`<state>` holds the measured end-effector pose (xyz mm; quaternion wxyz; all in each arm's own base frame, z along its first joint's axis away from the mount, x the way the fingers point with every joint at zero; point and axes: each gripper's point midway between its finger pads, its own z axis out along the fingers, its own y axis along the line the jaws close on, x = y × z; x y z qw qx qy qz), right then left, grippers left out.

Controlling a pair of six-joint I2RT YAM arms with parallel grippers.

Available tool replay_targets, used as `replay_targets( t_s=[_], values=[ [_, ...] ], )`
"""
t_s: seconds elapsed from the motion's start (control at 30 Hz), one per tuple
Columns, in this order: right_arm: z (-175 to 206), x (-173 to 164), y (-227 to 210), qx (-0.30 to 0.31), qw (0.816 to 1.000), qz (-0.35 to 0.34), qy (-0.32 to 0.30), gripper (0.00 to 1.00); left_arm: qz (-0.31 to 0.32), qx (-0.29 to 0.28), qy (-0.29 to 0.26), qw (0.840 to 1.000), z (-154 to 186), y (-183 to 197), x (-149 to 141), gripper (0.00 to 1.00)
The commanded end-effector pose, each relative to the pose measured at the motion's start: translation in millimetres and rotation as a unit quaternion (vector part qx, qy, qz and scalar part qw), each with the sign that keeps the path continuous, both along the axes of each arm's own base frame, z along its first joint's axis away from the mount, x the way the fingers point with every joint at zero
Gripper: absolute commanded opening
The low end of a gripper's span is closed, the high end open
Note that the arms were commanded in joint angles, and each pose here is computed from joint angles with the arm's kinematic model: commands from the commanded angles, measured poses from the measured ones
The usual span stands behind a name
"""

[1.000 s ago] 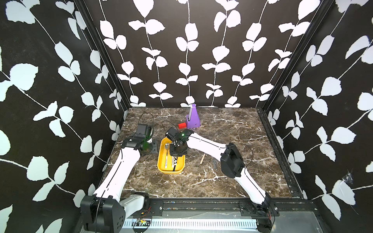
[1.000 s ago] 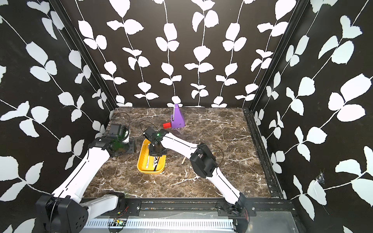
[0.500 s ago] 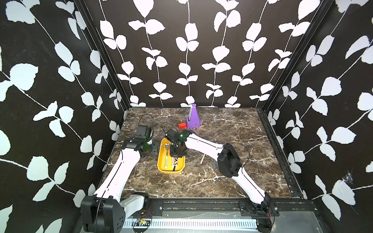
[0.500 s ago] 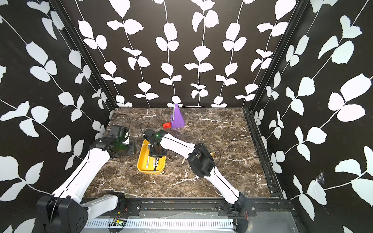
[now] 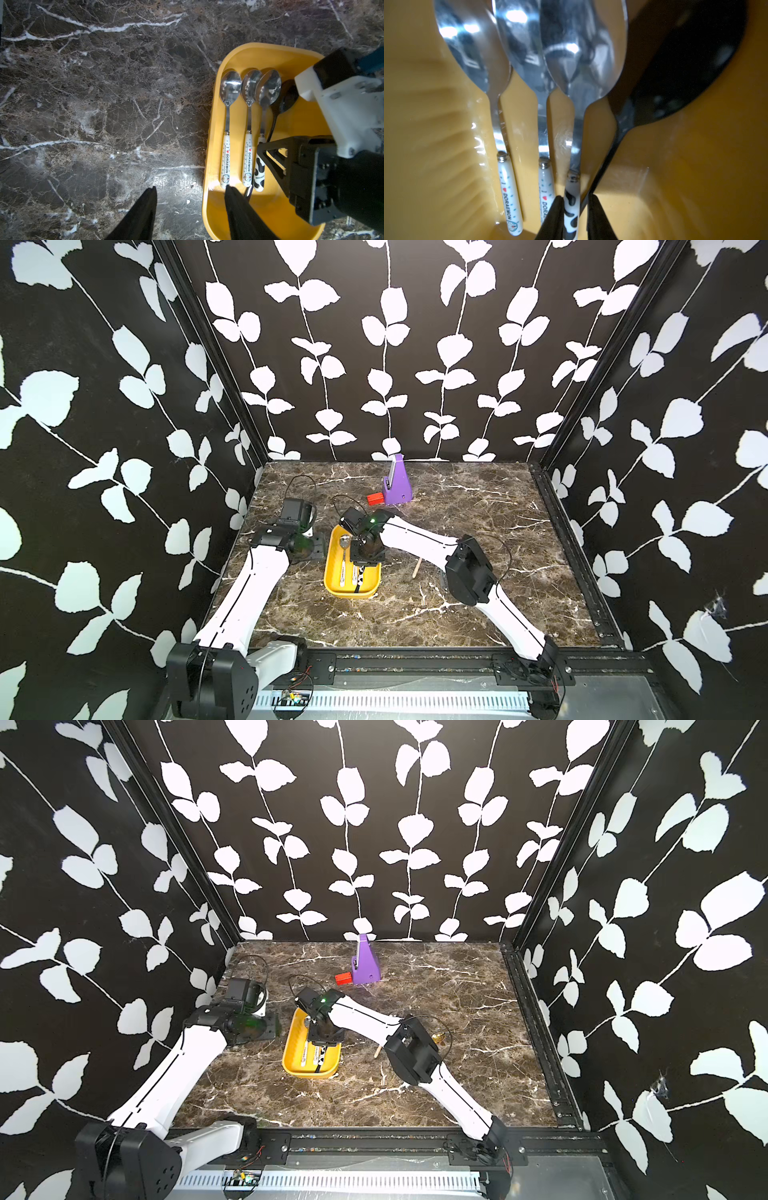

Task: Put the spoon into the storage box
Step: Place the spoon in the storage box, then pick up the spoon from the center of the board.

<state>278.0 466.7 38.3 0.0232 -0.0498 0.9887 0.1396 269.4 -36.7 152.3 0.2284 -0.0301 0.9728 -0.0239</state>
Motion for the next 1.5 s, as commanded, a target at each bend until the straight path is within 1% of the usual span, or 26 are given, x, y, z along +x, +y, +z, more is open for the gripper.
replay_targets(
  t_s=[0.0, 0.1, 0.2, 0.27, 0.37, 0.43, 0.5, 0.57, 0.63, 0.73, 0.83, 0.9, 0.97, 1.07, 1.13, 1.27, 1.37, 1.47],
  values=[
    [0, 4, -1, -0.001, 1.000, -0.005, -0.004, 0.24, 0.001, -0.001, -0.006, 1.000, 1, 2, -2, 0.58],
    [9, 7, -2, 0.001, 1.000, 0.000, -0.017, 0.25, 0.002, -0.002, -0.008, 1.000, 4, 2, -2, 0.58],
    [27, 13, -4, 0.003, 0.999, 0.011, -0.045, 0.25, -0.002, -0.008, -0.013, 1.000, 9, -1, -1, 0.58],
    [44, 19, -7, 0.006, 0.997, 0.014, -0.073, 0.26, -0.005, -0.017, -0.018, 1.000, 13, -4, 0, 0.58],
    [75, 32, -15, 0.010, 0.990, 0.020, -0.136, 0.28, -0.020, -0.036, -0.024, 0.999, 21, -12, 1, 0.58],
    [94, 43, -27, 0.004, 0.983, 0.020, -0.185, 0.30, -0.023, -0.041, -0.024, 0.999, 27, -14, 1, 0.58],
    [110, 54, -43, -0.004, 0.976, 0.015, -0.217, 0.32, -0.028, -0.058, -0.027, 0.998, 33, -20, 0, 0.58],
    [120, 63, -66, -0.013, 0.972, 0.000, -0.236, 0.33, -0.033, -0.084, -0.036, 0.995, 40, -29, 2, 0.58],
    [127, 74, -95, -0.008, 0.969, -0.029, -0.246, 0.33, -0.048, -0.095, -0.043, 0.993, 47, -41, 3, 0.57],
    [125, 86, -147, -0.007, 0.965, -0.076, -0.250, 0.35, -0.084, -0.080, -0.049, 0.992, 56, -65, 6, 0.57],
    [117, 95, -201, -0.017, 0.961, -0.115, -0.252, 0.36, -0.120, -0.082, -0.041, 0.989, 57, -95, 10, 0.57],
    [108, 95, -240, -0.039, 0.958, -0.143, -0.246, 0.36, -0.153, -0.084, -0.037, 0.984, 54, -123, 12, 0.57],
    [92, 88, -277, -0.062, 0.956, -0.165, -0.233, 0.36, -0.187, -0.075, -0.026, 0.979, 47, -155, 12, 0.57],
    [75, 80, -320, -0.082, 0.952, -0.202, -0.216, 0.36, -0.233, -0.067, -0.005, 0.970, 33, -201, 10, 0.56],
    [69, 73, -343, -0.081, 0.946, -0.234, -0.208, 0.36, -0.270, -0.062, 0.011, 0.961, 21, -232, 4, 0.56],
    [50, 61, -375, -0.078, 0.940, -0.274, -0.188, 0.37, -0.306, -0.044, 0.047, 0.950, -11, -274, 1, 0.56],
    [44, 57, -389, -0.085, 0.938, -0.283, -0.179, 0.37, -0.318, -0.043, 0.072, 0.944, -35, -298, 0, 0.55],
    [43, 57, -395, -0.084, 0.938, -0.287, -0.174, 0.36, -0.328, -0.011, 0.097, 0.940, -61, -309, -1, 0.55]
  ],
)
